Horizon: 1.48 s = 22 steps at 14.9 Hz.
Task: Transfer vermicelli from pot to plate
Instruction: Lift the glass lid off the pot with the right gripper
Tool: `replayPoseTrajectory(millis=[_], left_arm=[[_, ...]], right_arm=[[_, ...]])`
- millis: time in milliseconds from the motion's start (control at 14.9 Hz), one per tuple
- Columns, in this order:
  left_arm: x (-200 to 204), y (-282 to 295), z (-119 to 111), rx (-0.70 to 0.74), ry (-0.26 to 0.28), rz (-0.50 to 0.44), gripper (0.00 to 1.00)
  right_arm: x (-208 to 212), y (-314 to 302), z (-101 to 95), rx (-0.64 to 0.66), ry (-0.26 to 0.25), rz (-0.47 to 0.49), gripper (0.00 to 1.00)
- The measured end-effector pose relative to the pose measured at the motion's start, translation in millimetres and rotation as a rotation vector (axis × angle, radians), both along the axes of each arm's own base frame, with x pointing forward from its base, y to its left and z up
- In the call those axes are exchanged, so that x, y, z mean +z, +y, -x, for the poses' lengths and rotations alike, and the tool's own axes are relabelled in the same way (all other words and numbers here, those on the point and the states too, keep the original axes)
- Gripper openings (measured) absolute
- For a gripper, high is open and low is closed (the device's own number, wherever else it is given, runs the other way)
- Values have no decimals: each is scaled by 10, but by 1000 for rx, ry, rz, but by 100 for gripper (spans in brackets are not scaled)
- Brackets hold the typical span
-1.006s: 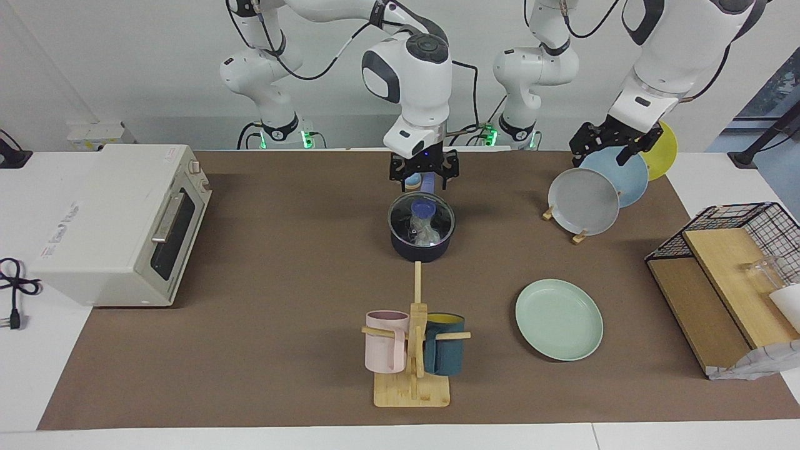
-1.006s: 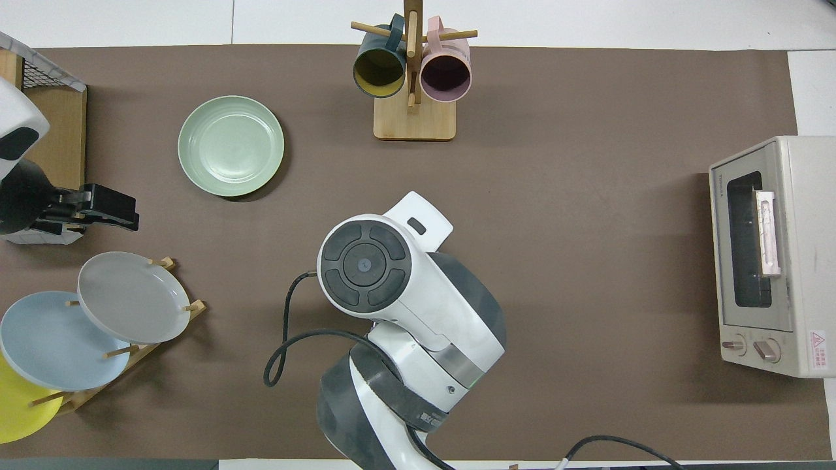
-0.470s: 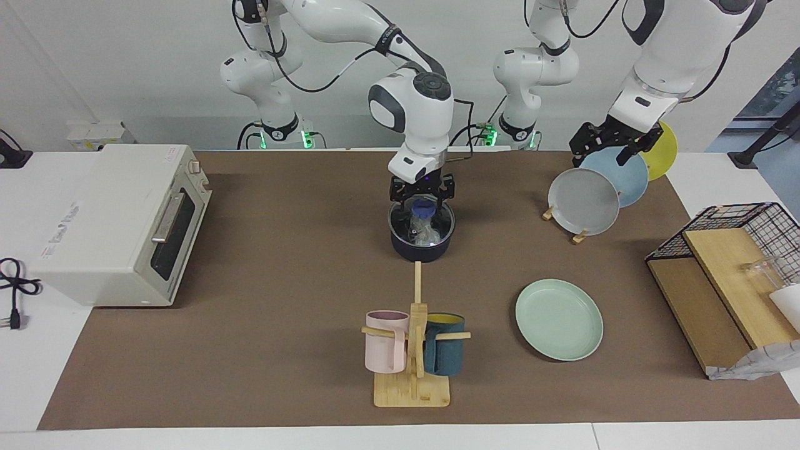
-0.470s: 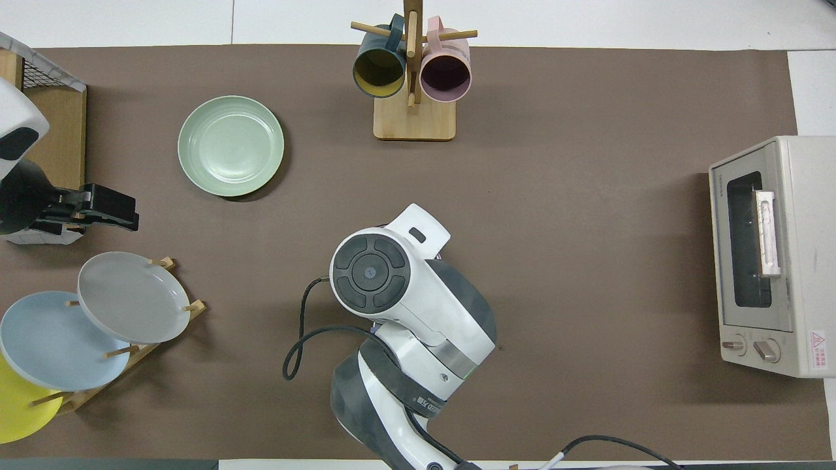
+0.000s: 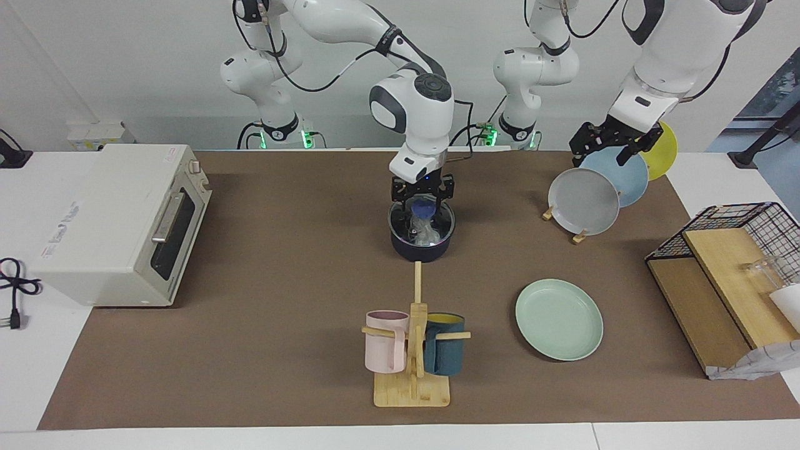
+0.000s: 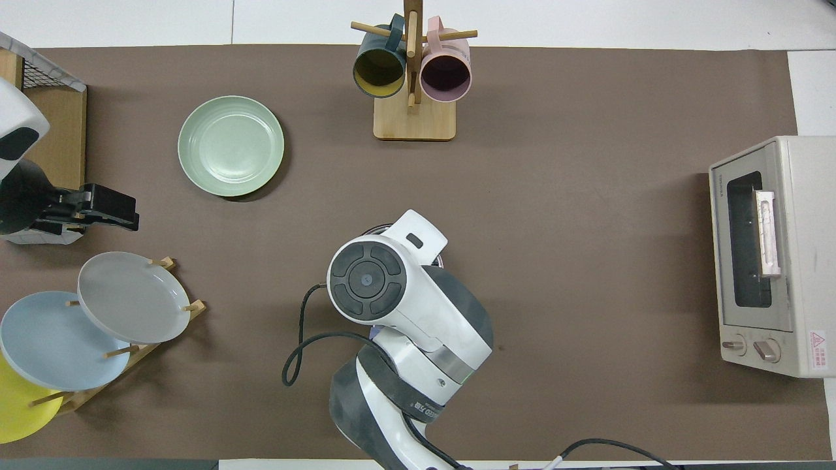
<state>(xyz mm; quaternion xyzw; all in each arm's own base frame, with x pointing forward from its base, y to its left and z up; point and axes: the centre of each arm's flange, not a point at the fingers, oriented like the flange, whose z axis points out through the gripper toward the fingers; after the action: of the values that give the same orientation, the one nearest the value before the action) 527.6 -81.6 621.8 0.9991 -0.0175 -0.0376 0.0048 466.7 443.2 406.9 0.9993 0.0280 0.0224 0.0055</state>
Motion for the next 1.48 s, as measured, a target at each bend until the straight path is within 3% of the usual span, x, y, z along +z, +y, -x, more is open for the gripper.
replayPoseTrajectory(millis=[67,335,872,1073,1274,1476], left_arm=[[0,0,0,0,0,0,100],[0,0,0,1,0,0,100],[0,0,0,2,0,0,100],[0,0,0,2,0,0,100],[1,-12,1,0,-1,0,100],[-6,-104,6,-7,-8,0,100]], right_arm=[[4,3,3,1,-1,0,89],[15,-6,-3,0,-3,-1,67],[60,-10,-27,-1,-13,-2,66],[263,-18,-87,-9,-21,-5,66],[535,-157,-242,-1,-31,-6,66],[636,-740,-659,48,-28,9,66]])
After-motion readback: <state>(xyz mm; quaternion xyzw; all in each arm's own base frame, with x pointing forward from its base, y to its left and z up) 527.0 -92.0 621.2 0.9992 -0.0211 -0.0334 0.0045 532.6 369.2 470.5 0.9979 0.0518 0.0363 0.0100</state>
